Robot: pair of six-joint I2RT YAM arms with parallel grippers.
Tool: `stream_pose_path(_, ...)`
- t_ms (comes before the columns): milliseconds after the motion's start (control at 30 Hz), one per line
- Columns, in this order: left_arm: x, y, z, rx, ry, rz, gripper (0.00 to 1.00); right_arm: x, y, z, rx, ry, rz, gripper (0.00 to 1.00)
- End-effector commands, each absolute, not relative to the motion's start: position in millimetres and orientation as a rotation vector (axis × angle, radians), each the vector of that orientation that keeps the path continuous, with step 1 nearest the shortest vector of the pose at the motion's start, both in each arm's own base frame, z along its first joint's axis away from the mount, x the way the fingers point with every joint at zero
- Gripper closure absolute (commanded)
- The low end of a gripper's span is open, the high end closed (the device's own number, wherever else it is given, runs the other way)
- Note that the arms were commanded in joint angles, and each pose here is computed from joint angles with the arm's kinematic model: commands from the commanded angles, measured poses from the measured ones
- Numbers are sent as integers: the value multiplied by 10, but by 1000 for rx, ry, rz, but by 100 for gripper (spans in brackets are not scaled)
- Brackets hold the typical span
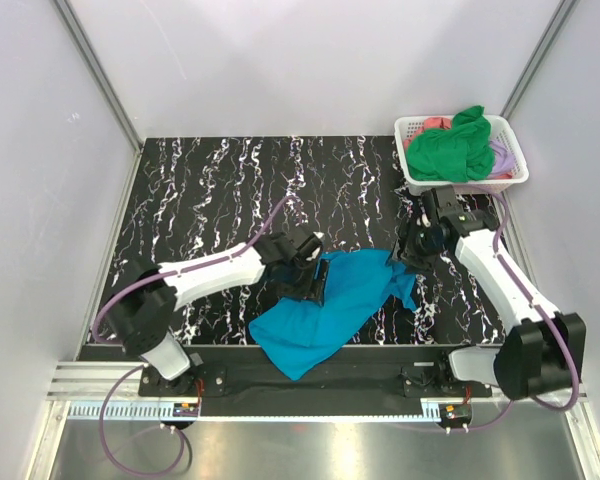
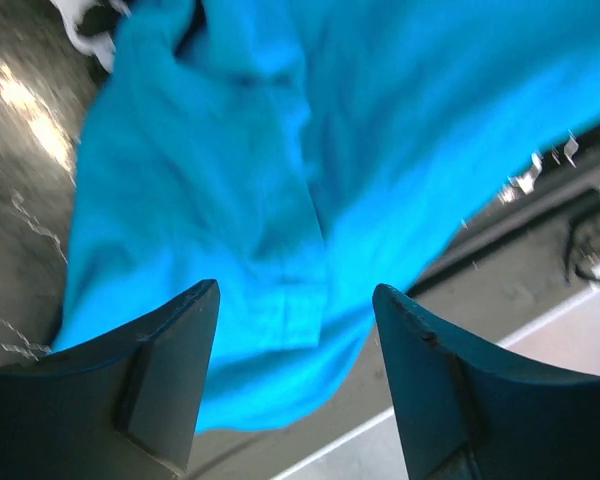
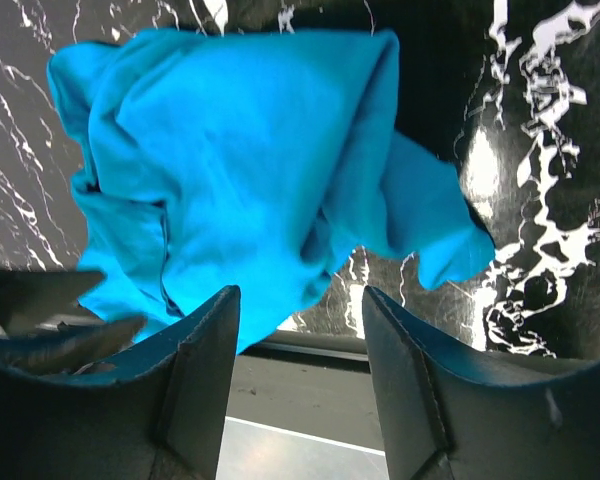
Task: Fold and stack the t-shirts
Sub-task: Move the tshirt to the center of the board, then flatten the tshirt out
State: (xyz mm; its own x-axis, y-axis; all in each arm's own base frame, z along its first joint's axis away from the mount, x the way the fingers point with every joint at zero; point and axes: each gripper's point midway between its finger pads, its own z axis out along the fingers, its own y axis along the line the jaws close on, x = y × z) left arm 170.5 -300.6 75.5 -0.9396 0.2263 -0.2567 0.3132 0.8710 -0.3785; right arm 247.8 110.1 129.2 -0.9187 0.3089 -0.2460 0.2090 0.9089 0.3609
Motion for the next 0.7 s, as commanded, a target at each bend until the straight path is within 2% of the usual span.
stream_pose_path(0,1900,-3127,820,447,2760,-555,34,2384,1083,1317,376,2748,487,41)
stream_pose_path(67,1932,-3125,786,452,2755,-512,42,2340,1070,1334,378,2740,490,41)
stream_pose_path(133,1948,-3126,750,449,2759,-493,45,2309,1058,1361,375,2732,488,41)
stream_pose_path(267,1918,-3102,649,467,2796,-443,44,2291,1038,1438,362,2713,482,41)
stream_pose_path(433,1882,-3225,671,495,2787,-500,44,2301,1024,1476,342,2709,470,40)
stream_pose_path(567,1821,-3129,540,494,2844,-410,69,2300,1028,1496,335,2706,475,40)
stream_pose_path(600,1824,-3111,549,487,2840,-403,81,2295,1027,1505,334,2703,476,40)
stream_pose_path(667,1813,-3070,567,477,2832,-400,90,2294,1025,1516,336,2699,476,41)
